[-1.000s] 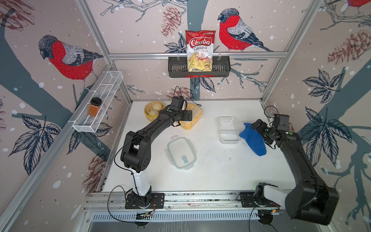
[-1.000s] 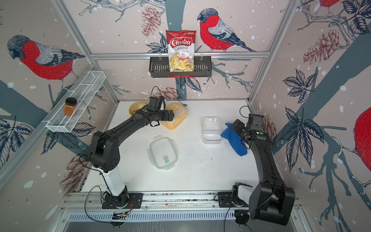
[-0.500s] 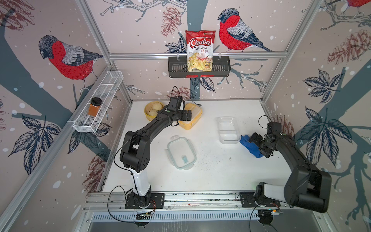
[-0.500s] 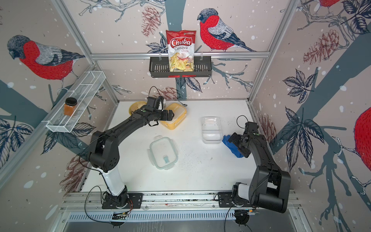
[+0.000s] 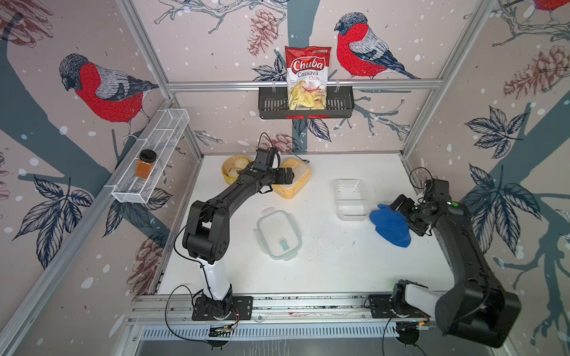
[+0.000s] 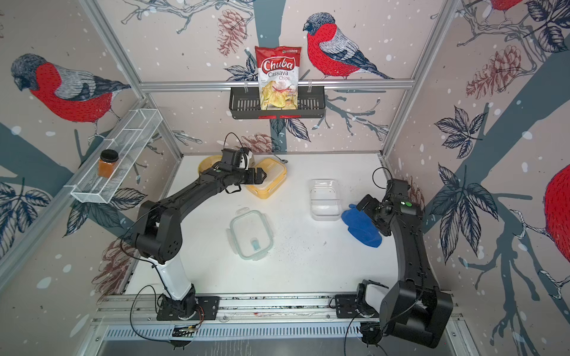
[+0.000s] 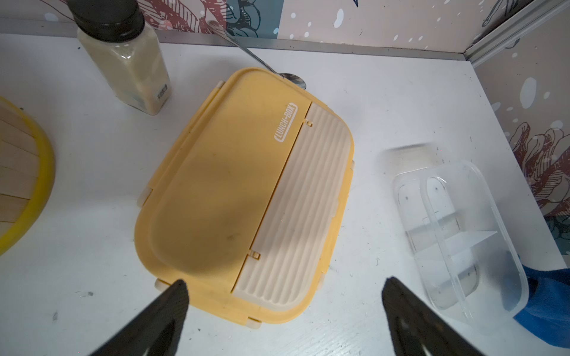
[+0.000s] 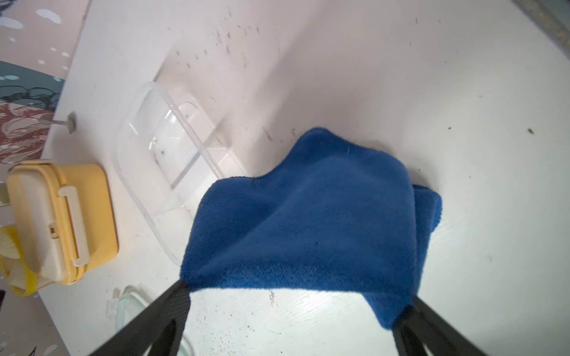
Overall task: Wipe the insides of the lunch boxes
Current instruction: Place the lunch box at the center of the board.
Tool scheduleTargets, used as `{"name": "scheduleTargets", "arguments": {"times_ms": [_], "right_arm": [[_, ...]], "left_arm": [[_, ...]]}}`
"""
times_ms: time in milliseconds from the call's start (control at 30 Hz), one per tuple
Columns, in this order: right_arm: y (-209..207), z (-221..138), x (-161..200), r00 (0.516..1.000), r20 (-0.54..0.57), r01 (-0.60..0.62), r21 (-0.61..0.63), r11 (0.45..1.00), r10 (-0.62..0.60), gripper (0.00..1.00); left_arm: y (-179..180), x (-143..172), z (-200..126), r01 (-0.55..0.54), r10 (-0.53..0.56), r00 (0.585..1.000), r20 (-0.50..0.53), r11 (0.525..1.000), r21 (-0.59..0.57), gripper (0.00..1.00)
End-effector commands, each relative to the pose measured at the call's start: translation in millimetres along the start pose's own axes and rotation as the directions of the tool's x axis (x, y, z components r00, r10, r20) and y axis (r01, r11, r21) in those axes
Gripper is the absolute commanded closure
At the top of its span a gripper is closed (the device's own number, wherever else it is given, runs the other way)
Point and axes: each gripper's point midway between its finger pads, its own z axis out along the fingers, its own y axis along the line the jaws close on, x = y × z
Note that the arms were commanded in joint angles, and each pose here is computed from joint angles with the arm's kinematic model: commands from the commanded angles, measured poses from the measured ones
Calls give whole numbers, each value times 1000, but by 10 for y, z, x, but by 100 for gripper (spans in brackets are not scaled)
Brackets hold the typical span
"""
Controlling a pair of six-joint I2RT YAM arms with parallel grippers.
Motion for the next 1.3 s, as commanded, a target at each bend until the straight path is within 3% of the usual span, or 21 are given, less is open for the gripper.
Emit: {"name": "scheduleTargets", "arguments": {"times_ms": [0, 200, 333, 400, 567, 767, 967, 1267], "right_arm": [[1, -28, 113, 998, -66, 18, 3, 1000, -18, 0], [178, -159, -82, 999, 7, 51, -48, 998, -51, 0], [239, -145, -63, 999, -1, 52, -85, 995, -52, 0], [285, -130, -24, 999, -2, 50, -122, 991, -50, 0], [382, -199, 2, 998, 3, 57, -170, 984, -57, 0], [475, -294, 2, 998, 9, 63, -212, 975, -63, 0], [520, -309, 54, 998, 0, 59, -248, 967, -61, 0], [597, -385, 88, 998, -6, 62, -292, 954, -67, 0]], "left_arm": [[-62, -65, 8, -8, 7, 1000, 21, 999, 47, 2], [-466, -3, -54, -49, 47, 999, 16, 975, 215, 2], [-1062, 289, -159, -220, 219, 975, 35, 937, 273, 2], [-1504, 479, -259, -315, 306, 948, 83, 879, 359, 2], [-2492, 985, -402, -445, 395, 893, 215, 708, 548, 3], [-2960, 1059, -102, -364, 328, 926, 186, 648, 669, 3], [-3390, 1032, 16, -393, 299, 918, 260, 602, 695, 3], [-3660, 1008, 199, -391, 294, 918, 265, 562, 729, 8]]}}
